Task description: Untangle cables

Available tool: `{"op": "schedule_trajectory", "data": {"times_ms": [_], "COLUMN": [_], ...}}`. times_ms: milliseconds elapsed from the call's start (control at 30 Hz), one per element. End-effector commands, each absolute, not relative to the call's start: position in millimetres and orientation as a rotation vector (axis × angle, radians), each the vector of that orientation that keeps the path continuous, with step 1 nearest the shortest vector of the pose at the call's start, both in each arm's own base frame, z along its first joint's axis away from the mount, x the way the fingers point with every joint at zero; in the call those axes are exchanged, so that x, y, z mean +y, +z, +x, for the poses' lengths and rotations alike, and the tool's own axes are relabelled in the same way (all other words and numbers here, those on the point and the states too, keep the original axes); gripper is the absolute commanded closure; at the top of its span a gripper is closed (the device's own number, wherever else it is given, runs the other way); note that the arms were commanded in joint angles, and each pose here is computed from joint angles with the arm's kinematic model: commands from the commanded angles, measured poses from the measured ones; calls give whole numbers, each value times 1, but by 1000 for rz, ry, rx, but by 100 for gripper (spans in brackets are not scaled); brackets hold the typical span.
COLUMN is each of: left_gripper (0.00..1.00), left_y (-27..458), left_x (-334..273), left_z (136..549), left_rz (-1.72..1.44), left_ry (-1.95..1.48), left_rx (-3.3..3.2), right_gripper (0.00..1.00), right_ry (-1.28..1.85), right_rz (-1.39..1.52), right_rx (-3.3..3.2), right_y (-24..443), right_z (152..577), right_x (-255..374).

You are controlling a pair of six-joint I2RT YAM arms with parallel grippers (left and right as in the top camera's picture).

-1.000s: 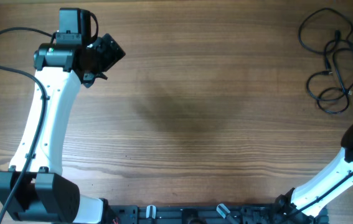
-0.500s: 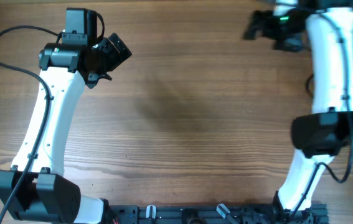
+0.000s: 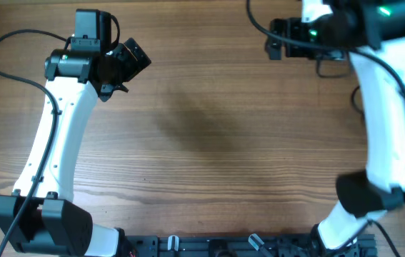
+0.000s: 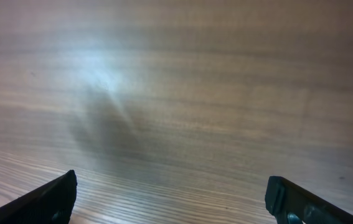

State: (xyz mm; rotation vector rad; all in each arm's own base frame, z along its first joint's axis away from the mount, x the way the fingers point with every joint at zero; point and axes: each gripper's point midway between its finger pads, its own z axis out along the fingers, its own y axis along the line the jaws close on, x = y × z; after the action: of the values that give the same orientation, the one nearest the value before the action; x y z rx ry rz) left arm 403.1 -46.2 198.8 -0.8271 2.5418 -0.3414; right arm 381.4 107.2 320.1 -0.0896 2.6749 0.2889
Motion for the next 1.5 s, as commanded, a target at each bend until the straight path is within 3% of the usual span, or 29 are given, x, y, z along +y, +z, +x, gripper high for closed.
{"op": "schedule_trajectory", "data": {"times_ms": [0, 333, 667, 867, 1167, 1467], "left_gripper": [0, 0, 0, 0, 0, 0], "left_y": [197, 197, 197, 197, 197, 197], "left_x": [-45, -45, -45, -45, -45, -45], "left_z": [404, 404, 404, 404, 404, 404], "left_rz": [-819, -819, -819, -819, -819, -819], "left_ry": [-326, -326, -326, -326, -326, -326], "left_rx": [2544, 2544, 2544, 2544, 2544, 2544], "right_gripper": [0, 0, 0, 0, 0, 0], "right_ry": [252, 314, 172, 280, 212, 148], "right_rz": [-78, -101, -66, -158, -129, -166], "right_rx": [2584, 2555, 2523, 2338, 2087, 1672], "right_y": [356, 368, 370, 391, 348, 291], "right_z": [357, 347, 355, 364, 346, 284], "right_x": [95, 101, 77, 62, 34, 32]}}
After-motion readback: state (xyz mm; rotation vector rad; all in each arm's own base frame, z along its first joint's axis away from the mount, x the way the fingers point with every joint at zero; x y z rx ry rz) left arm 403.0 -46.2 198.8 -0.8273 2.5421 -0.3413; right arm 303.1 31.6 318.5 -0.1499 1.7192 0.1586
